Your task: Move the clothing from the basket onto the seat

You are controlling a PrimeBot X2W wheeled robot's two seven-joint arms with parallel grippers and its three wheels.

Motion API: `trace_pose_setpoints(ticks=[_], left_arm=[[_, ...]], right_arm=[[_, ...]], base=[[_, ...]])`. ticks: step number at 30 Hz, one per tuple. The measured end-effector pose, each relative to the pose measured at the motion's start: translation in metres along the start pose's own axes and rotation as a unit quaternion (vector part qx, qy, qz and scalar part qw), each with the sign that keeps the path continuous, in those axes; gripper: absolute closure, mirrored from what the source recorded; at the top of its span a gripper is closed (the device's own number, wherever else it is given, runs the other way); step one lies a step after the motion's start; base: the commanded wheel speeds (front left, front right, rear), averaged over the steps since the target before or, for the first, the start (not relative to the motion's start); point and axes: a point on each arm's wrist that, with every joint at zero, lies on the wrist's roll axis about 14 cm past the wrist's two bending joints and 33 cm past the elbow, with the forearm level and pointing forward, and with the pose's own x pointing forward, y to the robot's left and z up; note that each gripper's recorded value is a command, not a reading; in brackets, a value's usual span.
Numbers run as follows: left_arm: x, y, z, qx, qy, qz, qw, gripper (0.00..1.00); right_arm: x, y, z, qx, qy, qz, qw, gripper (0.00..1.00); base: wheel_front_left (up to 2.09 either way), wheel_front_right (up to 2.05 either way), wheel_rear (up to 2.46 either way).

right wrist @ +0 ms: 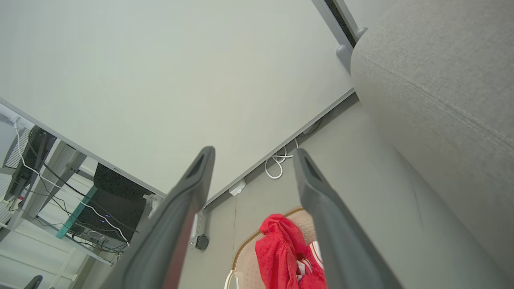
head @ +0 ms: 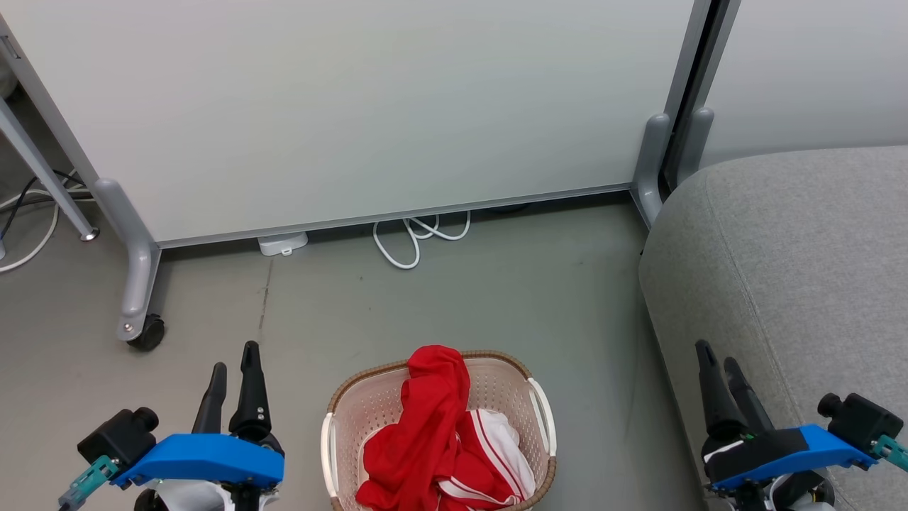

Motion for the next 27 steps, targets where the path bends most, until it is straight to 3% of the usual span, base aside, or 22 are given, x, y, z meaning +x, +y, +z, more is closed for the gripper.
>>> trace_pose_setpoints(ticks=[27], left_arm=[[0.002,-0.007,-0.011,0.154,0.009,-0.027,0.988,0.00]], right_arm=[[0.002,0.009,-0.006,-0.170,0.011,0.025,0.985,0.00]], base=[[0.00,0.00,0.00]])
